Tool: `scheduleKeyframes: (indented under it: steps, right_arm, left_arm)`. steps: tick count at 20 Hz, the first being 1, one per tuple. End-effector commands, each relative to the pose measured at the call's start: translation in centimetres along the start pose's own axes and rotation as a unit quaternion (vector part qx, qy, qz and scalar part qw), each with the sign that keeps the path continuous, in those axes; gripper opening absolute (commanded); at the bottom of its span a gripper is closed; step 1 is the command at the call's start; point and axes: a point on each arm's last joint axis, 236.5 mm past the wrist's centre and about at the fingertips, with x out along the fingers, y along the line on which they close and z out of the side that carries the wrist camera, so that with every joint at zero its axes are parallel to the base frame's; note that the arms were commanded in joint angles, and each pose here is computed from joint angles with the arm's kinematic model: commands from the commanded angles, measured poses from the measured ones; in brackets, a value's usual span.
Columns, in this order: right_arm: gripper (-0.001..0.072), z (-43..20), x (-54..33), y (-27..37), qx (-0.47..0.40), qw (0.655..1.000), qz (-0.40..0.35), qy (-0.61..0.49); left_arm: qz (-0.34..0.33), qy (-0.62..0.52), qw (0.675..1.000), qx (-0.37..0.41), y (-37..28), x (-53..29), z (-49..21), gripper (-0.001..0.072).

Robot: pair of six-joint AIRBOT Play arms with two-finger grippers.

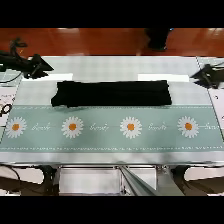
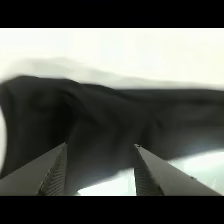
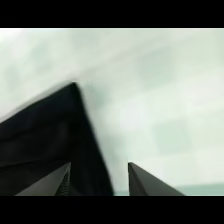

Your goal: Fold the shirts.

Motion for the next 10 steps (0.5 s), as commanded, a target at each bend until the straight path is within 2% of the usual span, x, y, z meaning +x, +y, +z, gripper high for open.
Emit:
scheduleKeyframes:
  steps: [1, 5, 10]
  right_arm:
    - [0.0423, -2.1, -0.7, -4.7, 0.05, 0.998, -0.031, -0.021]
    - [0.0423, -5.7, 6.0, -2.5, 0.056, 0.997, 0.039, 0.036]
    - [0.0423, -7.6, 11.9, 0.4, 0.081, 0.989, 0.087, 0.082]
  left_arm:
    - [0.013, -0.082, 0.993, 0.081, -4.1, -3.9, -3.0, 0.05]
    - [0.02, -0.134, 0.986, 0.097, -5.6, -2.2, -7.4, 0.05]
    - [0.015, -0.112, 0.989, 0.099, -5.8, -0.2, -8.7, 0.05]
